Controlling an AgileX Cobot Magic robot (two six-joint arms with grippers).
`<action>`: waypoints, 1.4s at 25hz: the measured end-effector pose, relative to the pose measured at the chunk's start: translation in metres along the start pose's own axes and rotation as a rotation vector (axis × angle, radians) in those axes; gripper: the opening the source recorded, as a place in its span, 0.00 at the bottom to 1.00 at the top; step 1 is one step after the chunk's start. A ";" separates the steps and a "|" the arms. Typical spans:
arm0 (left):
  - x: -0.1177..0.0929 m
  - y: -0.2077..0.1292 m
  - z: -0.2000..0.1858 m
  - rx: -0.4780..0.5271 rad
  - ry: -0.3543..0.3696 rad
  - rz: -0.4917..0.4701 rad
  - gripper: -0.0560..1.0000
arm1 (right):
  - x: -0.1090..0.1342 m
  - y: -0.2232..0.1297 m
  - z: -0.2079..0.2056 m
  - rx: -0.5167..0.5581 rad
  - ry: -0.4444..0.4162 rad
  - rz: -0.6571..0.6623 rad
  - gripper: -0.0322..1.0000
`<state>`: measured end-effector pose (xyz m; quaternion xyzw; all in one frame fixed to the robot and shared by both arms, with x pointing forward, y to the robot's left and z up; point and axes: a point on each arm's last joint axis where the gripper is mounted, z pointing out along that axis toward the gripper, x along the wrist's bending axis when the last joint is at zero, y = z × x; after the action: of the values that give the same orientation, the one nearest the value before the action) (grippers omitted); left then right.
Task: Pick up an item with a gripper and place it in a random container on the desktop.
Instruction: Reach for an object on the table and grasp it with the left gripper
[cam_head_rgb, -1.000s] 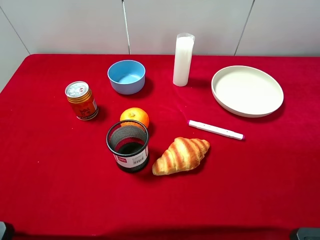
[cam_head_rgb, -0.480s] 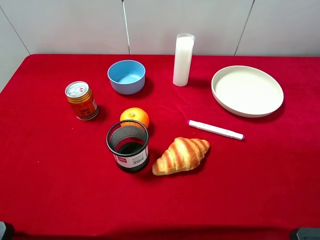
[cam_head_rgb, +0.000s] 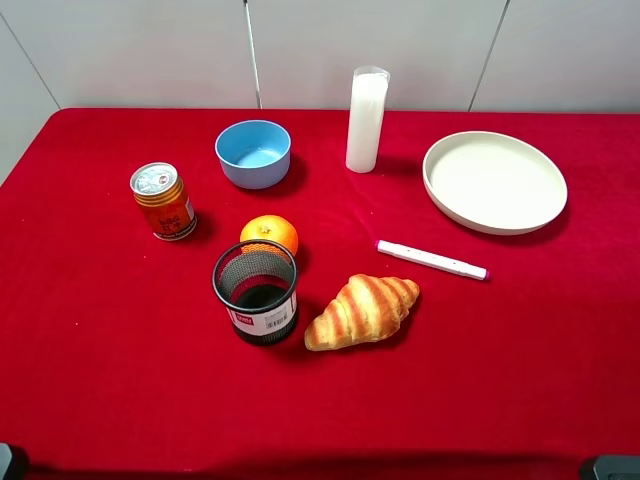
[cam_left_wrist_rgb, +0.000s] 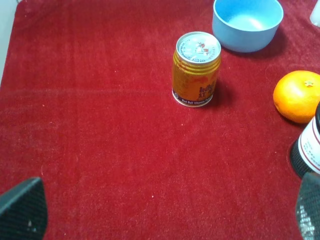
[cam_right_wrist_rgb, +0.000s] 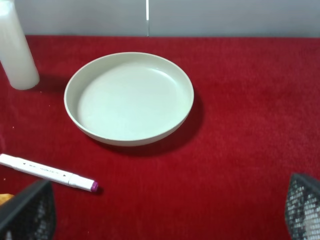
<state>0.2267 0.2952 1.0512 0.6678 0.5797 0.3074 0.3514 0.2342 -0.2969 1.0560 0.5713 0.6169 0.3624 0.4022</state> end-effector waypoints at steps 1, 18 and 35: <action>0.000 0.003 0.000 0.010 0.001 0.000 0.99 | 0.000 0.000 0.000 0.000 0.000 0.000 0.70; 0.007 0.090 0.027 0.261 -0.015 -0.003 0.99 | 0.000 0.000 0.000 0.000 0.000 0.000 0.70; 0.015 0.140 0.120 0.611 -0.079 0.032 0.99 | 0.000 0.000 0.000 0.000 0.000 0.000 0.70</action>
<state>0.4048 0.2851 1.0994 0.7632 0.6204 0.0980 0.1516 0.2342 -0.2969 1.0560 0.5713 0.6169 0.3624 0.4022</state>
